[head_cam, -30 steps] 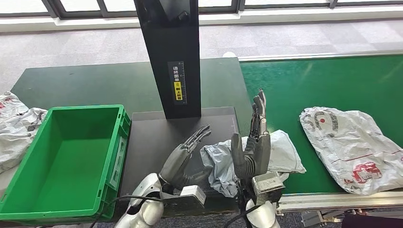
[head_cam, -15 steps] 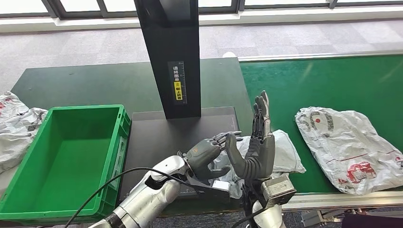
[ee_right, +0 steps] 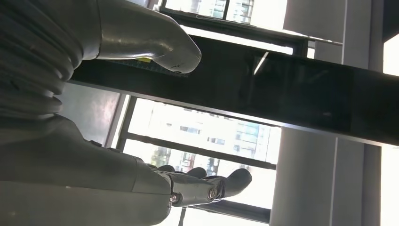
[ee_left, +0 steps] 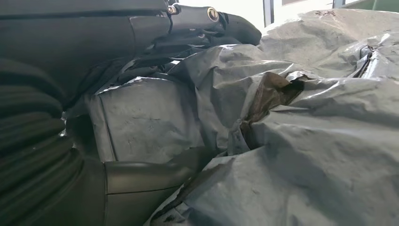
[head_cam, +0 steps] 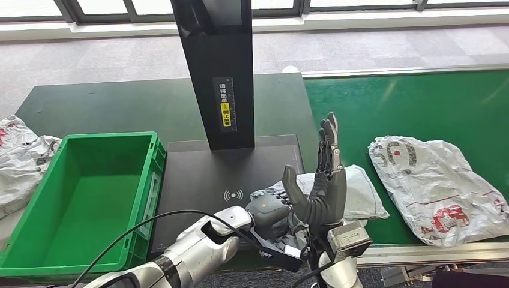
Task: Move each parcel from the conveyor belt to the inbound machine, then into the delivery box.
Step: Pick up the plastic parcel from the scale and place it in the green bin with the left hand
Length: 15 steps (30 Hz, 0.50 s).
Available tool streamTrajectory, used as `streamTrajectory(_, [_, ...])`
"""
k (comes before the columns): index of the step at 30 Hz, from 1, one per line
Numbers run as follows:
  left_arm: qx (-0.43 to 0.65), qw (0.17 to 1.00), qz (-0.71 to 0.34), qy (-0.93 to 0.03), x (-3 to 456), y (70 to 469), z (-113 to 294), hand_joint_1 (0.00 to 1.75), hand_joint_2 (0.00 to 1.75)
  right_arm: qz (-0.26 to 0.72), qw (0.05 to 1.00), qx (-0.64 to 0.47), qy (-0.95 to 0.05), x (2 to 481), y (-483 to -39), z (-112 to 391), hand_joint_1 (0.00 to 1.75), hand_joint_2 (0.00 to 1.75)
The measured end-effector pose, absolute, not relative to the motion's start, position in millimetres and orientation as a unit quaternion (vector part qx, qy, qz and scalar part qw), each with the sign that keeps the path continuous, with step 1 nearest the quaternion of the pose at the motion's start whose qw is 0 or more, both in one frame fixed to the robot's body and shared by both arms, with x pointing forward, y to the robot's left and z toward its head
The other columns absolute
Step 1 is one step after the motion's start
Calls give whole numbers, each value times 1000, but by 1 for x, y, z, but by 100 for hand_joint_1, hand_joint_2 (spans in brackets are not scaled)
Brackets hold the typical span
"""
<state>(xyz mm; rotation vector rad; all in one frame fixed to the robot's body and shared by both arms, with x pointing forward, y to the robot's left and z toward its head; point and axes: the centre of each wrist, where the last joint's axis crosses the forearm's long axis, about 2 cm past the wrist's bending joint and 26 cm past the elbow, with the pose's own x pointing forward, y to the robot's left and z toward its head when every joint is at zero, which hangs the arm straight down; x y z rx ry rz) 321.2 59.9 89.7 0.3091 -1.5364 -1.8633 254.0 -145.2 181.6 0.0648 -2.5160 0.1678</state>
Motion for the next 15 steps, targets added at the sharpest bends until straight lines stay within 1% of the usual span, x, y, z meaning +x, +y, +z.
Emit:
streamTrajectory(12, [120, 342, -731, -578, 323, 60, 88, 0, 175, 69, 305, 29, -950, 254, -143, 181, 0, 175])
streamTrajectory(15, [118, 345, -735, -572, 324, 60, 88, 130, 175, 71, 304, 30, -949, 254, -143, 181, 0, 175])
